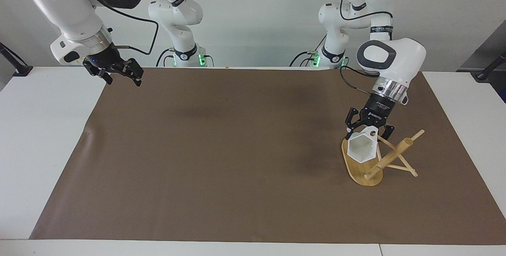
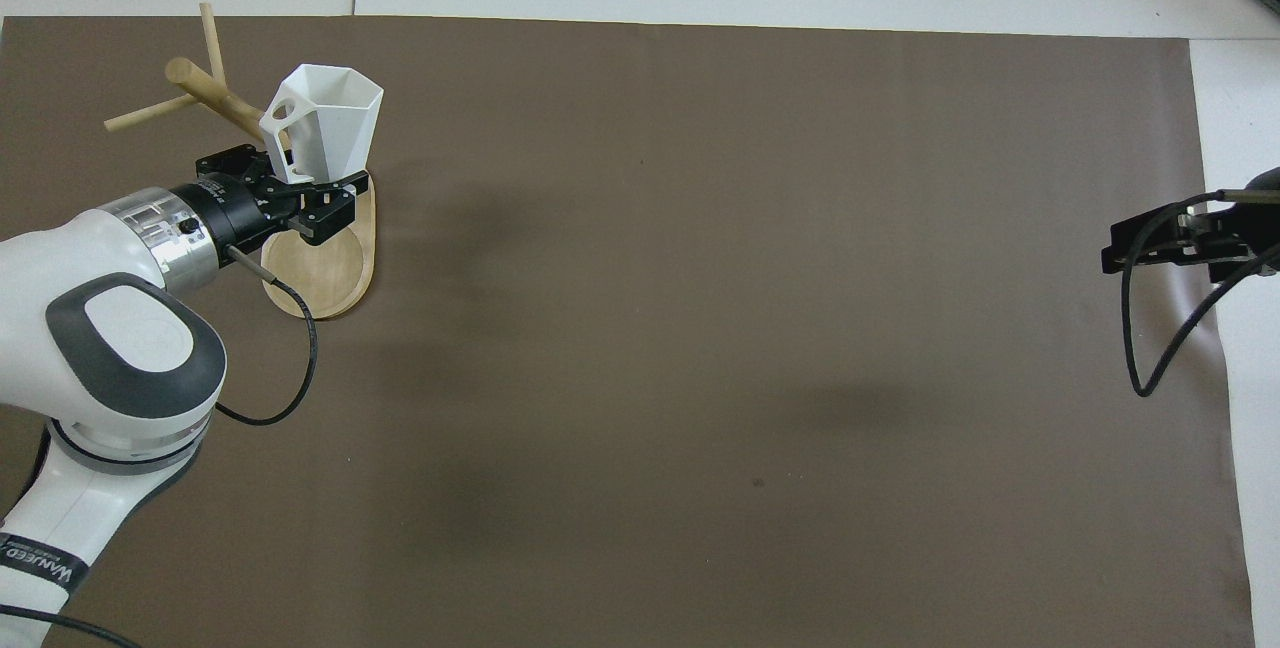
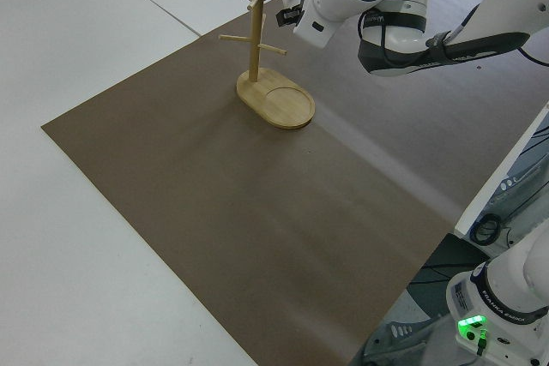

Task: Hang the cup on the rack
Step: 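Move the cup with the left gripper onto a wooden rack peg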

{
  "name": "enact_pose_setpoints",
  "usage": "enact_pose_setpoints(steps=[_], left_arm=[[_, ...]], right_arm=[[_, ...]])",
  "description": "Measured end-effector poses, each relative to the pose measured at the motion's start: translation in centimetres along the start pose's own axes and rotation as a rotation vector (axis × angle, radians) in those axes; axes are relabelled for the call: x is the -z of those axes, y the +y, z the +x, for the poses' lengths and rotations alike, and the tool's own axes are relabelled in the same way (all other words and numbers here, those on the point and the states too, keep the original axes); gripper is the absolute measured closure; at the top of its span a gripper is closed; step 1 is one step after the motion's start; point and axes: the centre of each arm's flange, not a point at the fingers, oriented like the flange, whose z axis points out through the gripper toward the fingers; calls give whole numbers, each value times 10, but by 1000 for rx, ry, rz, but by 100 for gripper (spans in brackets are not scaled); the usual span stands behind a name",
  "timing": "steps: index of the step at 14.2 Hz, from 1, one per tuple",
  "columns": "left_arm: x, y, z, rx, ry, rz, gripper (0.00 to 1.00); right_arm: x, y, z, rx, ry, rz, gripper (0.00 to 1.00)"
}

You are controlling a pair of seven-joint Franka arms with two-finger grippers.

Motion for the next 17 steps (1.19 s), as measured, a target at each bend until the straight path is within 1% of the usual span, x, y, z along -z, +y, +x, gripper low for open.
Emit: enact_pose_setpoints(steps=[4, 17], left_arm=[[-1, 7, 4, 29, 5, -8, 29], [2, 17, 5, 160, -6, -40, 29]], right_arm=[[6, 11, -1, -18, 11, 1, 0], [7, 31, -1, -47, 21, -5, 0]])
